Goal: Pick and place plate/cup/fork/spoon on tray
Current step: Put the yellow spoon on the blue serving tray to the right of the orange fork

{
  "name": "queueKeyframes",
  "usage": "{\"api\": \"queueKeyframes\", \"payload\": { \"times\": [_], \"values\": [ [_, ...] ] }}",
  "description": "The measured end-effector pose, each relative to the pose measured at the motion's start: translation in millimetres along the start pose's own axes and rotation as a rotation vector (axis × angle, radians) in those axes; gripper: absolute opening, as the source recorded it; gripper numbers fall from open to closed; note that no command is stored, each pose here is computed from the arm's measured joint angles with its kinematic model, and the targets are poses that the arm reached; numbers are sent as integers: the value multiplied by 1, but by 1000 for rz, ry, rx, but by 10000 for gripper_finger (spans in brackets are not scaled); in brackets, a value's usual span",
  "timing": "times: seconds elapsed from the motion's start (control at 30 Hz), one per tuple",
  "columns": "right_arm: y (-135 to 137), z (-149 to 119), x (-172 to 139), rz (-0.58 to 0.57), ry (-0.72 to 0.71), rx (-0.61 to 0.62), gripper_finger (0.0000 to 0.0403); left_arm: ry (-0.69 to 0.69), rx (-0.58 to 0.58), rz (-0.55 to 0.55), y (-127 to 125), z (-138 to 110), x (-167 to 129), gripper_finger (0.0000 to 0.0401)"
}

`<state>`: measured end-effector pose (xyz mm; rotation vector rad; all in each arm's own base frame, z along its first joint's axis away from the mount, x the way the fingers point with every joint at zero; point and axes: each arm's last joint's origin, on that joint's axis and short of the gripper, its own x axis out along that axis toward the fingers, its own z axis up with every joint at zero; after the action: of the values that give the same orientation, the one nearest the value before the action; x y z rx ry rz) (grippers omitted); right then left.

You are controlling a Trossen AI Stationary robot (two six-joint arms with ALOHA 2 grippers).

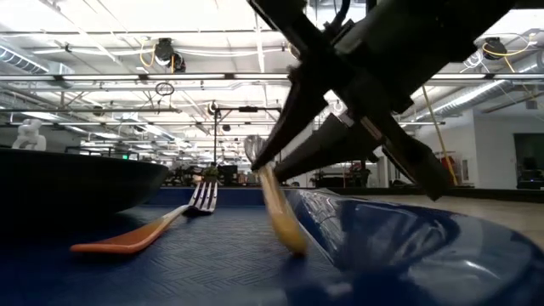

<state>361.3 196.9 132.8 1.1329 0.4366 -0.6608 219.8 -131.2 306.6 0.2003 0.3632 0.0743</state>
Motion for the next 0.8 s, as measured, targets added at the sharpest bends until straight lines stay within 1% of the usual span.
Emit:
{"api": "queueKeyframes", "payload": {
  "times": [0.23,0.8],
  "values": [
    [-2,-1,3,-8,14,11,36,0,0,0,0,0,0,118],
    [-2,-1,3,-13,9,6,84,0,-7,-4,0,0,0,118]
  ]
}}
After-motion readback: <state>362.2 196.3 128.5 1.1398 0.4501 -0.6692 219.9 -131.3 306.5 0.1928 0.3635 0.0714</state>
